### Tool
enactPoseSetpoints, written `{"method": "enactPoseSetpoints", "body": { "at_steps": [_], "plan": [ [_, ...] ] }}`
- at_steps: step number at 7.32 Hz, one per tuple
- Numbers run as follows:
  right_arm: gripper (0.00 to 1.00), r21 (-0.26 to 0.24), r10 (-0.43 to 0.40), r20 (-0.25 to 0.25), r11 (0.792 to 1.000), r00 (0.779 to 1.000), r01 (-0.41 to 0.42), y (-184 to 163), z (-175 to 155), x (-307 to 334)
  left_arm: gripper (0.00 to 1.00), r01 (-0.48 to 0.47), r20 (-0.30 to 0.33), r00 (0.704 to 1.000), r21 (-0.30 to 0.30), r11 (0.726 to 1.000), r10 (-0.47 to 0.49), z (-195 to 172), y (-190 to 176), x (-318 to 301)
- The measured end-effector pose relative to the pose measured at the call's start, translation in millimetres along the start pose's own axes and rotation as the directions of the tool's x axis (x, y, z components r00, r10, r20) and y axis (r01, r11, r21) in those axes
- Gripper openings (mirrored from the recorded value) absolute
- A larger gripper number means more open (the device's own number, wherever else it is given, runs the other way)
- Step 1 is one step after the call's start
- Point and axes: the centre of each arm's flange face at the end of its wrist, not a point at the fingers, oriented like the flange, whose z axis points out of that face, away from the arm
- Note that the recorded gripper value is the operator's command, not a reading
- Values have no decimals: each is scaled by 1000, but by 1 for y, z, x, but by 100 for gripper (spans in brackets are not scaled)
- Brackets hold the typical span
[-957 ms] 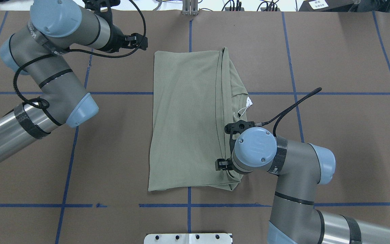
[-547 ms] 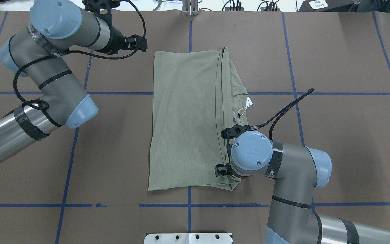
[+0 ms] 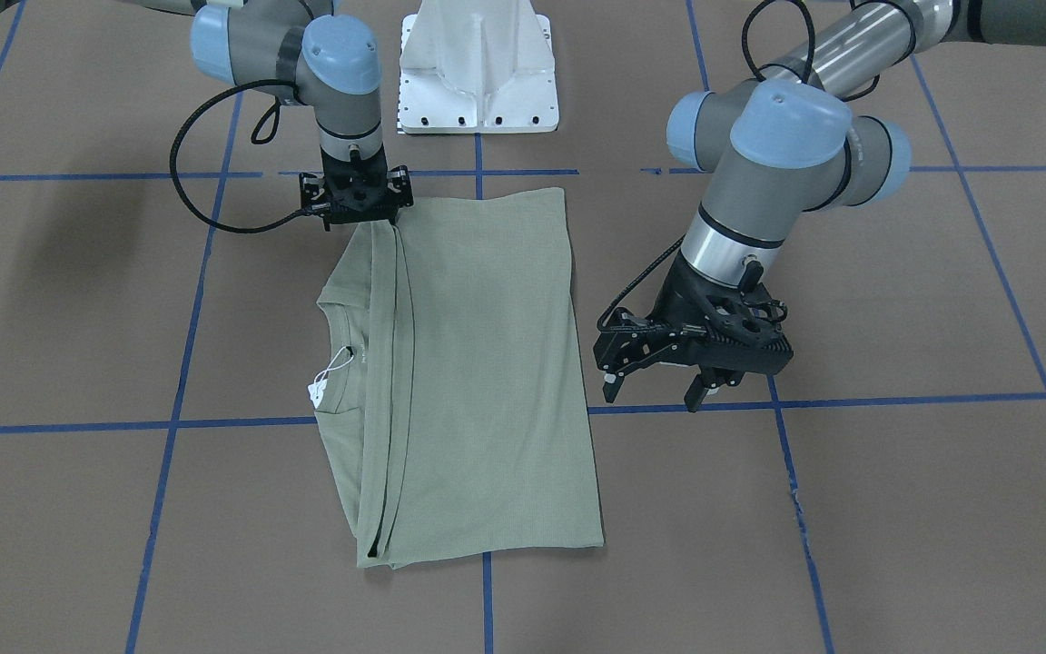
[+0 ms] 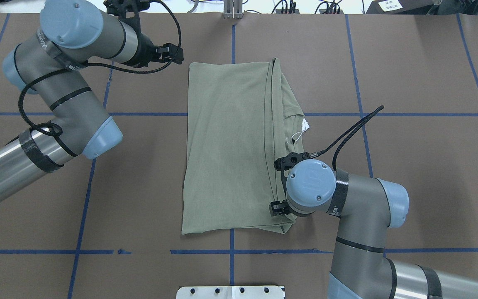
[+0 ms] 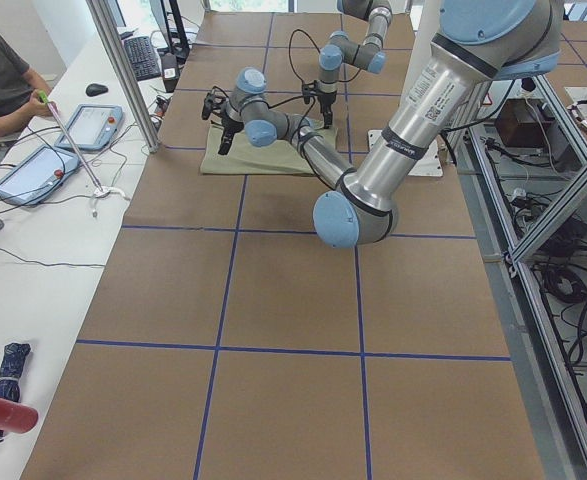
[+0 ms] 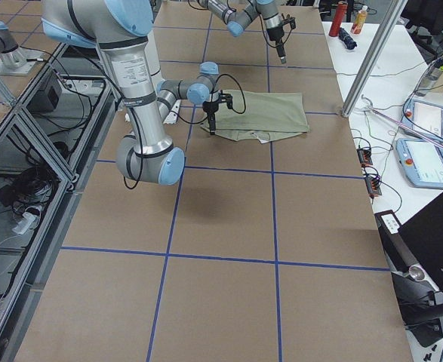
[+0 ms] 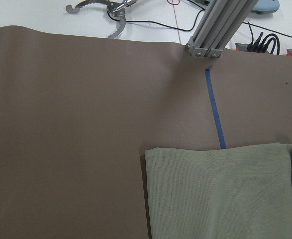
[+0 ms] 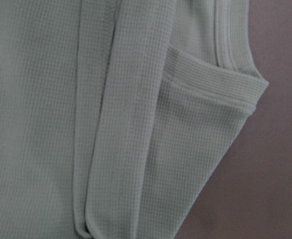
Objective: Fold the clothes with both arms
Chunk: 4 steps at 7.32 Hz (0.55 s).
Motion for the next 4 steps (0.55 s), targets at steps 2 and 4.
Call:
{"method": "enactPoseSetpoints", "body": {
  "at_steps": [2,4],
  "plan": [
    [100,0,-14,-31,1000,999,14,-8,7,30,100,-1,-5,1000,-1,1000,1,0,1,4],
    [100,-2,-10,-59,1000,998,9,-2,11,65,100,-1,-8,1000,-1,1000,1,-1,1,6]
  ]
}}
